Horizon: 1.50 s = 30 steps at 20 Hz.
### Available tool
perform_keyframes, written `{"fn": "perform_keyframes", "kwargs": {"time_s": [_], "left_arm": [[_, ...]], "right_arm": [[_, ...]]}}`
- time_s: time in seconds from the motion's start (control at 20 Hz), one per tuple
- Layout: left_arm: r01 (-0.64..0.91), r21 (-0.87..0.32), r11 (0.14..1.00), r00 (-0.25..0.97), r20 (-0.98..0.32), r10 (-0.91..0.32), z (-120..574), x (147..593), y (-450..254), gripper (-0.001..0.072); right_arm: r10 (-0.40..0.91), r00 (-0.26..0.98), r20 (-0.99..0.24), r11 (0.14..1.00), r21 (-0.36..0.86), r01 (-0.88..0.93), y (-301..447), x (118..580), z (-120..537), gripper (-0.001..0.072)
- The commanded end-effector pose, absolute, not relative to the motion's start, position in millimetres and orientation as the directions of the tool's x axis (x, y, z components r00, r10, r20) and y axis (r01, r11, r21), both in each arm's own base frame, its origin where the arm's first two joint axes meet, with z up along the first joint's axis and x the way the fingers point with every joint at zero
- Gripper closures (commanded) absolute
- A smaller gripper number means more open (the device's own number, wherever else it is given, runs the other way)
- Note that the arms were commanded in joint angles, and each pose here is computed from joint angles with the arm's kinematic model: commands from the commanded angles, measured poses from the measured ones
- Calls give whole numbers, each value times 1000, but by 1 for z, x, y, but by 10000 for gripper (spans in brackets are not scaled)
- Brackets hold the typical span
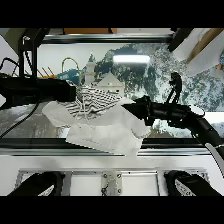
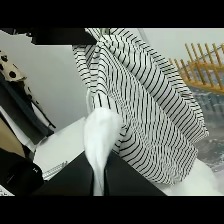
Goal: Fold the clothes and pants, and hang the long-sleeved shirts on hangers.
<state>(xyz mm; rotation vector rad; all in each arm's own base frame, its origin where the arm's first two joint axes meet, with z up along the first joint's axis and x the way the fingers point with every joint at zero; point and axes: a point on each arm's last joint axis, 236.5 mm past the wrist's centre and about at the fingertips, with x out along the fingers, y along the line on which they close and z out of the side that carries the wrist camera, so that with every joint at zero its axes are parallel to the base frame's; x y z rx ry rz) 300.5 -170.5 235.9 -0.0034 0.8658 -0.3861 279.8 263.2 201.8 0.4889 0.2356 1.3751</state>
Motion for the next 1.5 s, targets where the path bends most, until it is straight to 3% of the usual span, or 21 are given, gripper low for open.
{"fn": "perform_keyframes", "kwargs": {"time_s": [0.0, 0.05, 0.45, 0.5, 0.6, 0.65, 0.85, 1.05, 1.3, 1.45], "left_arm": [[344, -166, 924, 604, -715, -353, 246, 292, -170, 230], [347, -170, 922, 619, -698, -361, 255, 290, -169, 149], [362, -184, 914, 707, -585, -398, 311, 277, -157, 150], [362, -184, 914, 709, -582, -398, 312, 277, -157, 202], [356, -183, 916, 706, -589, -392, 308, 278, -156, 596], [345, -182, 921, 707, -595, -382, 306, 280, -153, 695], [256, -181, 949, 732, -605, -313, 301, 293, -127, 695], [206, -182, 962, 748, -604, -274, 301, 300, -111, 695], [218, -194, 956, 775, -561, -291, 309, 313, -117, 695], [213, -191, 958, 753, -593, -286, 294, 327, -123, 695]], "right_arm": [[974, 195, 120, 118, 465, -877, 264, 280, 202, 705], [974, 195, 120, 118, 465, -877, 264, 280, 202, 705], [975, 180, 132, 101, 459, -883, 265, 277, 205, 704], [971, 186, 148, 99, 457, -884, 264, 278, 209, 705], [957, 211, 199, 110, 426, -898, 259, 284, 223, 704], [951, 229, 208, 127, 413, -902, 254, 289, 229, 704], [909, 346, 232, 265, 318, -910, 217, 314, 264, 704], [805, 541, 245, 500, 211, -840, 144, 336, 301, 704], [489, 844, 220, 843, 129, -522, 15, 341, 334, 704], [240, 948, 210, 962, 83, -262, -60, 323, 353, 705]]}}
